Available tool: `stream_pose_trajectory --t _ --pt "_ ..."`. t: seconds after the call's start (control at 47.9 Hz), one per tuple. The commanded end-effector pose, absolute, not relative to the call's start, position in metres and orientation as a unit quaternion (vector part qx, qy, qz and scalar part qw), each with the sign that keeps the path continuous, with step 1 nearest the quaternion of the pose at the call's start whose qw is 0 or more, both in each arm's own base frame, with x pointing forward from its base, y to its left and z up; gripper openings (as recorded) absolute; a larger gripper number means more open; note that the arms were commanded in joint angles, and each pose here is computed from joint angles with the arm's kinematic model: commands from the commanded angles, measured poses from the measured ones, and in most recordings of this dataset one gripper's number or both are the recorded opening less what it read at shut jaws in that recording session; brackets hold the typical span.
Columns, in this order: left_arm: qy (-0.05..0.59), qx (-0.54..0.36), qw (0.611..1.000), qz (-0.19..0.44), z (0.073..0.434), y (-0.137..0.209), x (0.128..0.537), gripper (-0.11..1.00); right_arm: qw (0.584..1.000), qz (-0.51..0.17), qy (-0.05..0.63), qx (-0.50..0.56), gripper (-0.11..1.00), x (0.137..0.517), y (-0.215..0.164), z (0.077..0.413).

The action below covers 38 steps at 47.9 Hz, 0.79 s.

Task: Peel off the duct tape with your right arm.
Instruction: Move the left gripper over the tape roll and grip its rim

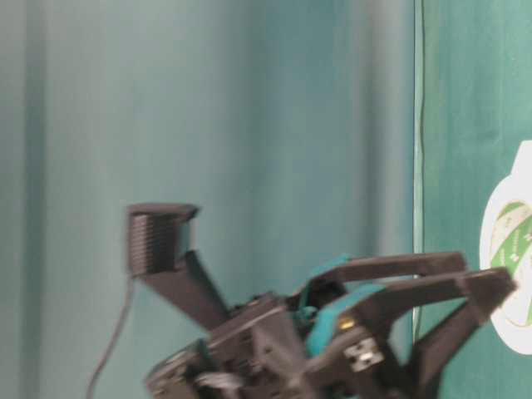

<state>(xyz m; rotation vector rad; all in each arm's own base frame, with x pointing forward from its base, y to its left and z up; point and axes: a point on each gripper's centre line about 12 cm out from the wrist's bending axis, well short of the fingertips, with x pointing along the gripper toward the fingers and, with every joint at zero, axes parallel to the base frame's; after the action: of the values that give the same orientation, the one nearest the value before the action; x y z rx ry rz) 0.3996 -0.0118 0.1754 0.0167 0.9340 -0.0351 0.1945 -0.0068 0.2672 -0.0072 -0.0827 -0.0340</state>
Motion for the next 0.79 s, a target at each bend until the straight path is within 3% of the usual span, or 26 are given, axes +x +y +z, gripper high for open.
stream_pose_trajectory --t 0.0,0.773 --pt "0.443 0.007 0.896 -0.013 0.175 -0.008 0.404 0.87 0.999 -0.018 -0.050 -0.003 0.76 0.196 -0.007 0.272" --pt "0.450 0.006 0.893 -0.010 0.117 -0.006 0.407 0.87 0.999 -0.018 -0.047 -0.004 0.76 0.195 -0.007 0.270"
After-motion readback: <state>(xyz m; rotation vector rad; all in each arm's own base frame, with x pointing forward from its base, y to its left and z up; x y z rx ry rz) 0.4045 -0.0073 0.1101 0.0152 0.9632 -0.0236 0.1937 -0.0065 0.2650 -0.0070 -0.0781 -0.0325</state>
